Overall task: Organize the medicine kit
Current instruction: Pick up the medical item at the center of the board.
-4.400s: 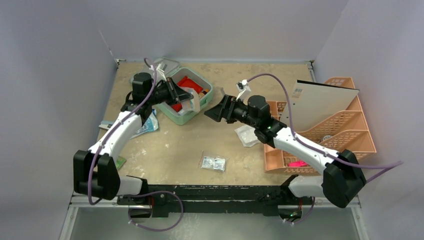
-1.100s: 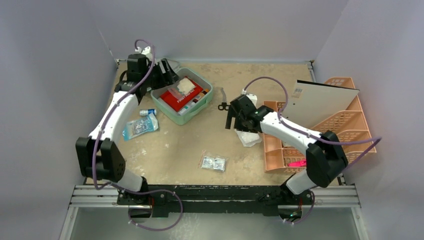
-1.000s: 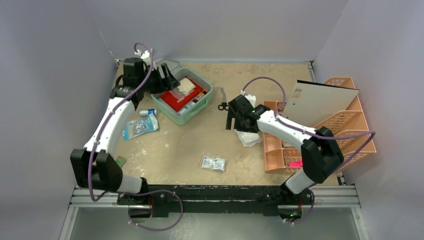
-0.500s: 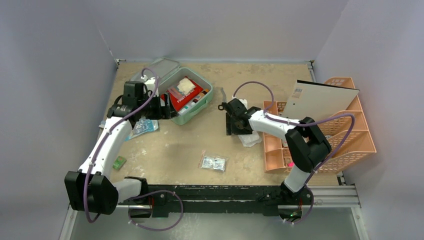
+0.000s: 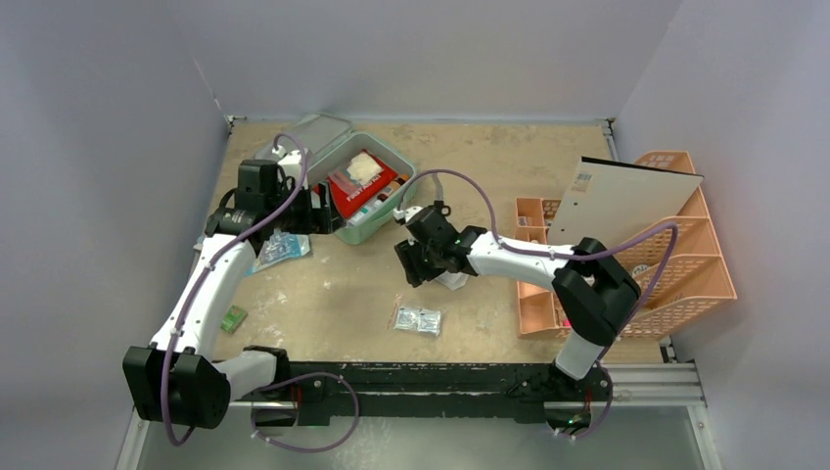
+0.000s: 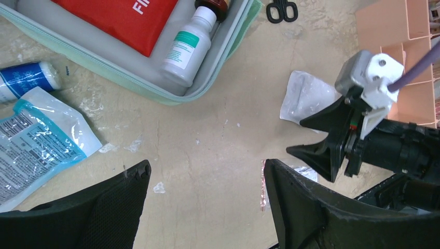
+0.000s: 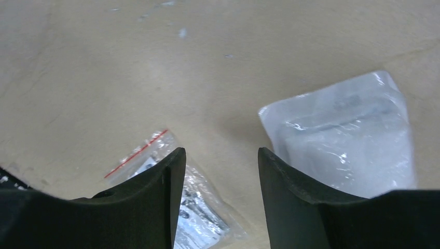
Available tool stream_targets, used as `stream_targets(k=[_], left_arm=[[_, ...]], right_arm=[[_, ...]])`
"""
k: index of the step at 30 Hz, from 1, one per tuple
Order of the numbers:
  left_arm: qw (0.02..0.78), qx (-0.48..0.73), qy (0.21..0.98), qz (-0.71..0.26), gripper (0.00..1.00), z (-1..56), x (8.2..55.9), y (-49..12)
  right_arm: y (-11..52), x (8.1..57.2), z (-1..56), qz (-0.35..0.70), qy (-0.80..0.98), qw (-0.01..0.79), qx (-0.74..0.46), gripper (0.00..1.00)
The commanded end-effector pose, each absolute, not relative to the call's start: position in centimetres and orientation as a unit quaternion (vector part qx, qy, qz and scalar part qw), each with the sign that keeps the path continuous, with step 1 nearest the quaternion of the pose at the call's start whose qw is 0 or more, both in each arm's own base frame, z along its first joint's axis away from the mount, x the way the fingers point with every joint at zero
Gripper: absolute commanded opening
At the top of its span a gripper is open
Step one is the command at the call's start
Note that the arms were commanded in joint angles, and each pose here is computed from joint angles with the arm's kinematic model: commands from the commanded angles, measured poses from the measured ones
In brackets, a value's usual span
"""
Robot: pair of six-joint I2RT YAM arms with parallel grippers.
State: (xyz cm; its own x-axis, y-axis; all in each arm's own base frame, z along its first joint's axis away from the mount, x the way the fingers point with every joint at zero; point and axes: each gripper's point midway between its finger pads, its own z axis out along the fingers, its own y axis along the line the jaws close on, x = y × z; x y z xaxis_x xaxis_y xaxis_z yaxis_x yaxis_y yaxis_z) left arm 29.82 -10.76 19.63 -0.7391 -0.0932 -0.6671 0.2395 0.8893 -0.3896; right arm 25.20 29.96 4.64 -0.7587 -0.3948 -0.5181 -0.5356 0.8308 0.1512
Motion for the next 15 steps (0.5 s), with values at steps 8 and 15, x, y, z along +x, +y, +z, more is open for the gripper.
stream_targets(k=[8, 15], left_arm=[[0.374, 0.053, 0.899, -0.224, 0.79, 20.1, 29.9, -10.5], [0.381, 0.052, 0.898, -0.213, 0.79, 20.3, 29.9, -10.1]], right_arm=[[27.4, 26.5, 8.3, 0.119, 0.947, 0.275, -0.116, 0.52], [21.9, 27.6, 7.2, 0.114, 0.948, 0.283, 0.087, 0.48]])
